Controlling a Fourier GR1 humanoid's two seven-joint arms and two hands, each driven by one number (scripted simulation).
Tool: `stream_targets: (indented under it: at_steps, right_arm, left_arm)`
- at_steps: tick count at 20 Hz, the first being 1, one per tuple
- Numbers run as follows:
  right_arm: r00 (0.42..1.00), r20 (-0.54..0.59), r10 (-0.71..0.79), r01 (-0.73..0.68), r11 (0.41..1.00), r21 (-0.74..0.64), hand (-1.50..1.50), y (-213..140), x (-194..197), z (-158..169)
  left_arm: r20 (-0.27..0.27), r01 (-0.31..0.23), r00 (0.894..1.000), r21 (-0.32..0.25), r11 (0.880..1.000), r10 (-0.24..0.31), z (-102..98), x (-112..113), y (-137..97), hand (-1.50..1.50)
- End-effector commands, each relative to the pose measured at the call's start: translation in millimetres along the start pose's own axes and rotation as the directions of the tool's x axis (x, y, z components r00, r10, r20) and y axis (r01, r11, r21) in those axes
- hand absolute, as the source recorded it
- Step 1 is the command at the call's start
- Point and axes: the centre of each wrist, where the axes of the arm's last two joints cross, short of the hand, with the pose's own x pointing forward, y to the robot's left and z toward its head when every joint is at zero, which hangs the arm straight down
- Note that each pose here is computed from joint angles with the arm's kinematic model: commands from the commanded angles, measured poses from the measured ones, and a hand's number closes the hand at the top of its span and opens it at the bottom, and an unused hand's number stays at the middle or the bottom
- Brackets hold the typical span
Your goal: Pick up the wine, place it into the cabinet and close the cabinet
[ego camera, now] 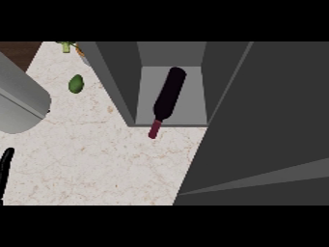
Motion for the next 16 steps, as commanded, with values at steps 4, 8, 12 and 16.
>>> stream_targets:
  at_steps: [4, 8, 12, 16]
  right_arm:
    - [0.995, 0.101, -0.007, 0.001, 0.998, 0.057, 1.5, 34.3, 25.4, 14.2]
    - [0.992, 0.122, 0.015, -0.019, 0.999, 0.026, 1.5, 44.9, 18.7, 1.4]
    - [0.99, 0.13, 0.059, -0.058, 0.998, -0.011, 1.5, 44.1, 11.4, -17.4]
    - [0.98, 0.161, 0.12, -0.114, 0.992, -0.043, 1.5, 53.7, 10.3, -36.3]
  left_arm:
    - [-0.015, -0.001, 1.0, -0.026, 1.0, 0.001, -6.3, 20.8, 28.5, -1.5]
    - [-0.011, 0.01, 1.0, -0.031, 0.999, -0.01, -12.5, 20.0, 32.8, -1.5]
    - [-0.024, -0.018, 1.0, -0.04, 0.999, 0.017, -18.3, 27.3, 33.2, -1.5]
    - [-0.013, -0.04, 0.999, -0.023, 0.999, 0.039, -30.1, 21.4, 36.3, -1.5]
